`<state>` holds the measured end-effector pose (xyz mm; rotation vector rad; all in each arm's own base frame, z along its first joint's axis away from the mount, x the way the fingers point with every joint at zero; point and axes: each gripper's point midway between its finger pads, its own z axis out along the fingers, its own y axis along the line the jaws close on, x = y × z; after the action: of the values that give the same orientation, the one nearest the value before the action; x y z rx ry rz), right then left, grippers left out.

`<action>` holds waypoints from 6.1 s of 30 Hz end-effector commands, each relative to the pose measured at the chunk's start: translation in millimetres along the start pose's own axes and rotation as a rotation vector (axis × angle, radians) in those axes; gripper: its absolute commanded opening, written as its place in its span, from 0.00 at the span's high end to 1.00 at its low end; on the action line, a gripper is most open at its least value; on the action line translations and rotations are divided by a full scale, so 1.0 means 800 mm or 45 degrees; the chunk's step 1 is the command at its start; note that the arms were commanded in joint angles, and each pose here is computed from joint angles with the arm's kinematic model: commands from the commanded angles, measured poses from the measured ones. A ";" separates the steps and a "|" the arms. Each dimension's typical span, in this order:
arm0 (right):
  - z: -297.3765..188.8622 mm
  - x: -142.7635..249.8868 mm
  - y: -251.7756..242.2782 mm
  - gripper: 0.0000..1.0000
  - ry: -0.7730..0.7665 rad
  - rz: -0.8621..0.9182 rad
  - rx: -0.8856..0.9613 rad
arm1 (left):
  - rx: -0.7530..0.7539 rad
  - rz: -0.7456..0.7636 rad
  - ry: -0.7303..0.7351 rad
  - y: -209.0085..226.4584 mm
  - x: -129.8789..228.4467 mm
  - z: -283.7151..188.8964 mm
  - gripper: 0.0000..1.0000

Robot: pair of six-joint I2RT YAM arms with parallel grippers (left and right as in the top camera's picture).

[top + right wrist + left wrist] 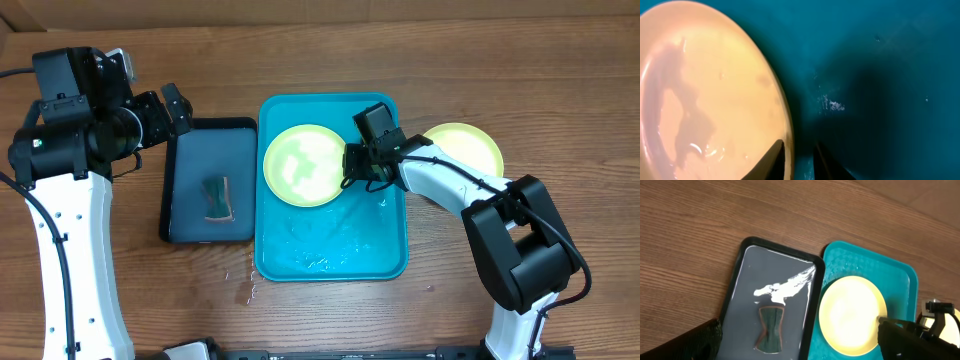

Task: Clean dirty plates on tray and stack at the side
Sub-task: 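Lift the yellow plate with the right gripper and tilt it over the black tray, then hold the tilted yellow plate over the black tray to drain it, then carry the yellow plate right and lower it onto the plate stack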

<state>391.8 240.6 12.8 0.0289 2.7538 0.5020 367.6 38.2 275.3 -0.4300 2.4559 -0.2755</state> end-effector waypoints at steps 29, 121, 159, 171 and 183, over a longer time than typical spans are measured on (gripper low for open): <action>-0.102 -0.096 0.058 0.96 -0.167 -0.007 0.077 | 0.018 -0.010 -0.004 -0.004 -0.002 -0.001 0.00; -0.232 -0.162 0.335 0.96 -1.441 -0.929 0.190 | 0.018 -0.010 -0.004 -0.004 -0.002 -0.001 0.00; -0.205 -0.137 0.080 0.96 -0.633 0.005 0.307 | 0.018 -0.010 -0.004 -0.004 -0.002 -0.001 0.00; -0.237 -0.129 -0.159 0.96 -0.319 0.418 0.653 | 0.018 -0.010 -0.004 -0.004 -0.002 -0.001 0.00; -0.253 -0.060 -0.284 0.96 -0.064 0.703 0.819 | 0.018 -0.010 -0.004 -0.004 -0.002 -0.001 0.00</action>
<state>390.1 -40.8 134.1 0.9144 2.6889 -0.2860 367.6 38.0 275.1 -0.4301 2.4570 -0.2765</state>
